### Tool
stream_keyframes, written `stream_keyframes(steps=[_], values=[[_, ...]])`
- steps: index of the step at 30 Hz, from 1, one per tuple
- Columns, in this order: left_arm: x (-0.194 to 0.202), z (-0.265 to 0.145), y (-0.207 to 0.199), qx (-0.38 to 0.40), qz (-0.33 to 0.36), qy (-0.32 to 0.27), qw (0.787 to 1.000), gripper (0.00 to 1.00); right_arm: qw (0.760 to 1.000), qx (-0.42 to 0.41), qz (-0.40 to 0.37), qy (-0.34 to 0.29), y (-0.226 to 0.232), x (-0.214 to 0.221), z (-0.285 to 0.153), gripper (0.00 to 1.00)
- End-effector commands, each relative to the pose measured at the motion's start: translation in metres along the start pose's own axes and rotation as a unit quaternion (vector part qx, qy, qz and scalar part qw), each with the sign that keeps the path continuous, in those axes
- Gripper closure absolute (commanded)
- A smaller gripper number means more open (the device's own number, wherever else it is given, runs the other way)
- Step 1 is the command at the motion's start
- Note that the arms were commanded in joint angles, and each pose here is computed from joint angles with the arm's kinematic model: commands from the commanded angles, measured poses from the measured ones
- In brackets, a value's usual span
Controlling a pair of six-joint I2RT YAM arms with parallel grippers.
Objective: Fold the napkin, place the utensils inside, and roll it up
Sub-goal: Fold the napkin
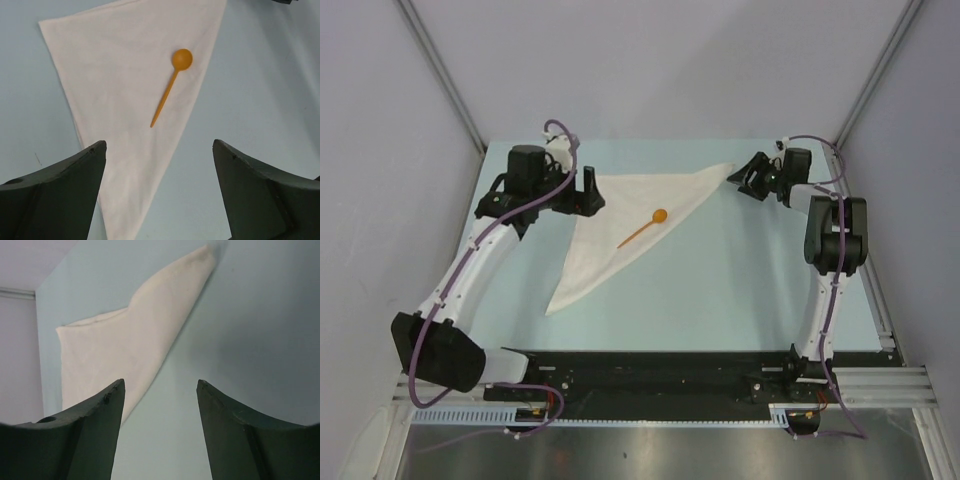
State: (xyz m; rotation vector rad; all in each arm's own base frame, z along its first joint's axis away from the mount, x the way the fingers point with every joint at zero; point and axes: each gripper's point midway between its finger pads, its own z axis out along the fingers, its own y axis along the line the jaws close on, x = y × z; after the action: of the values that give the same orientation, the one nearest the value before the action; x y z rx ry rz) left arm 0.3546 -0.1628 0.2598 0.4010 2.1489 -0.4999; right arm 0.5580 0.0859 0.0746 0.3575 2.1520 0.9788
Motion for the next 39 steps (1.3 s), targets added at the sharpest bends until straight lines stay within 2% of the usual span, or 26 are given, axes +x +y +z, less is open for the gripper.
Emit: stream_keyframes(steps=[1, 5, 15, 23, 33, 34, 39], values=[[-0.002, -0.006, 0.012, 0.032, -0.051, -0.060, 0.996, 0.08, 0.999, 0.006, -0.010, -0.033, -0.003, -0.030, 0.020, 0.36], [-0.003, -0.015, 0.020, 0.025, -0.042, -0.087, 0.995, 0.07, 0.999, 0.012, 0.008, -0.040, -0.017, -0.040, 0.041, 0.36], [0.001, -0.018, 0.025, 0.054, -0.076, -0.095, 0.991, 0.06, 0.998, 0.048, 0.028, -0.024, -0.051, -0.027, 0.085, 0.40], [-0.003, -0.025, 0.032, 0.055, -0.085, -0.110, 0.989, 0.06, 0.997, 0.073, 0.034, -0.021, -0.060, -0.023, 0.091, 0.57], [-0.004, -0.028, 0.031, 0.064, -0.088, -0.114, 0.988, 0.06, 0.995, 0.094, 0.042, -0.017, -0.068, -0.021, 0.093, 0.69], [-0.004, -0.028, 0.031, 0.063, -0.088, -0.114, 0.988, 0.06, 0.995, 0.094, 0.042, -0.017, -0.069, -0.022, 0.092, 0.69], [-0.004, -0.028, 0.033, 0.063, -0.090, -0.114, 0.987, 0.06, 0.997, 0.069, 0.028, -0.015, -0.057, -0.022, 0.090, 0.46]])
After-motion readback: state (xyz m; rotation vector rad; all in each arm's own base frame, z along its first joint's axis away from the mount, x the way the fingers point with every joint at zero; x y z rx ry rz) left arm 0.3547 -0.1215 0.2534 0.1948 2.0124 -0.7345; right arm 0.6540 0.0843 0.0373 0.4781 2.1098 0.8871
